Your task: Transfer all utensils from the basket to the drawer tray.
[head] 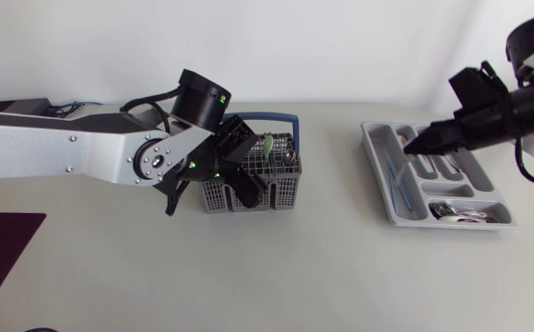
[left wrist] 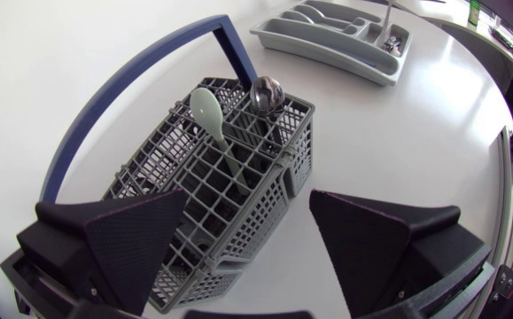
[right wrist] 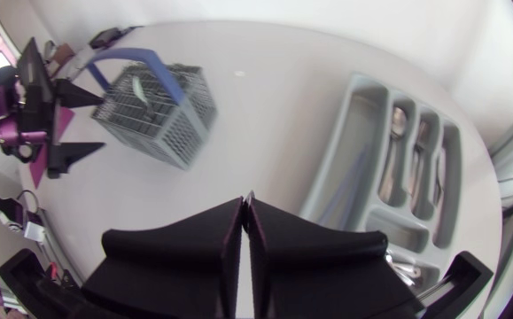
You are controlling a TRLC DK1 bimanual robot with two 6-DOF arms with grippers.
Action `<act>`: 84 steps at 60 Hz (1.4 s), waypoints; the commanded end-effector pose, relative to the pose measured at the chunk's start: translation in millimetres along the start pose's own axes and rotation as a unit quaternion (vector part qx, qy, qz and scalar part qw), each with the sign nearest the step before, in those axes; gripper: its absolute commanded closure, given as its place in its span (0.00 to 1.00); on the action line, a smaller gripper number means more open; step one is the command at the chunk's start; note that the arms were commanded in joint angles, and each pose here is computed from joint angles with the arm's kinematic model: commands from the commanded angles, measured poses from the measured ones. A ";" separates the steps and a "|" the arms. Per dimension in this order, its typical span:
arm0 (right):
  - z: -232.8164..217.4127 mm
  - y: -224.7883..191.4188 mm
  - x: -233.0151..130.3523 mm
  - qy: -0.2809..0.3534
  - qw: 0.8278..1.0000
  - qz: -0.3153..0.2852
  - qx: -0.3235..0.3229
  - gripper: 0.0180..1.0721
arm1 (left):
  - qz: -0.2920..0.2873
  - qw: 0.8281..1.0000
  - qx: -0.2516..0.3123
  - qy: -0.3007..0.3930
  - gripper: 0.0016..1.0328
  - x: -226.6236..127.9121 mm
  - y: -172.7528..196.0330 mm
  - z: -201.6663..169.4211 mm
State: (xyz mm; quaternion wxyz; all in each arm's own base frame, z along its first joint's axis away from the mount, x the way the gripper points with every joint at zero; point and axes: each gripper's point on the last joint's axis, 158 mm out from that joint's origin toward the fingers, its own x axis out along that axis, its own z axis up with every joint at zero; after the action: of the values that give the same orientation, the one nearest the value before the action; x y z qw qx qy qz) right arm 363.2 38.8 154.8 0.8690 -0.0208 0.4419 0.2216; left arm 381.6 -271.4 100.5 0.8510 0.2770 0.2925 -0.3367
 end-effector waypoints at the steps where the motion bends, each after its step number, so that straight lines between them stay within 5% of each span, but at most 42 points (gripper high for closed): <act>1: -23.1 -40.1 1.1 0.008 0.998 -0.066 0.000 0.95 | -0.003 1.000 0.015 0.009 0.05 -1.3 -8.6 -6.5; 12: -58.4 -126.1 -12.6 0.024 0.981 -0.189 0.025 0.95 | -0.002 1.000 0.022 0.009 0.05 -2.6 -13.3 -2.1; 38: -124.2 -211.4 23.1 0.094 0.950 -0.295 0.025 0.95 | 0.003 0.999 0.033 0.012 0.05 -4.8 -19.1 3.5; 44: -130.4 -206.5 33.4 0.105 0.949 -0.298 0.015 0.92 | 0.003 0.999 0.033 0.012 0.05 -5.7 -18.9 3.7; 51: -124.5 -203.7 28.6 0.099 0.947 -0.304 0.010 0.43 | 0.003 0.999 0.032 0.013 0.05 -5.4 -18.6 2.4; 58: -104.7 -198.3 8.7 0.073 0.945 -0.318 0.001 0.24 | 0.005 0.999 0.032 0.012 0.05 -6.3 -17.2 1.9; 75: -39.2 -150.4 -30.8 -0.008 0.947 -0.320 -0.034 0.22 | 0.006 0.999 0.031 0.013 0.05 -6.6 -17.0 -1.9; 84: 3.7 -73.6 -25.3 -0.080 0.974 -0.205 -0.052 0.22 | 0.007 0.999 0.029 0.012 0.05 -8.6 -16.0 -3.7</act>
State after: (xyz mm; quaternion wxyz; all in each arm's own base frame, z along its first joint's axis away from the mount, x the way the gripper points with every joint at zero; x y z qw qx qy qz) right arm 380.3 -67.8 142.7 0.9119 -0.1725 0.3715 0.0263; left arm 366.6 -282.2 99.2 0.8422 0.2993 0.2942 -0.3386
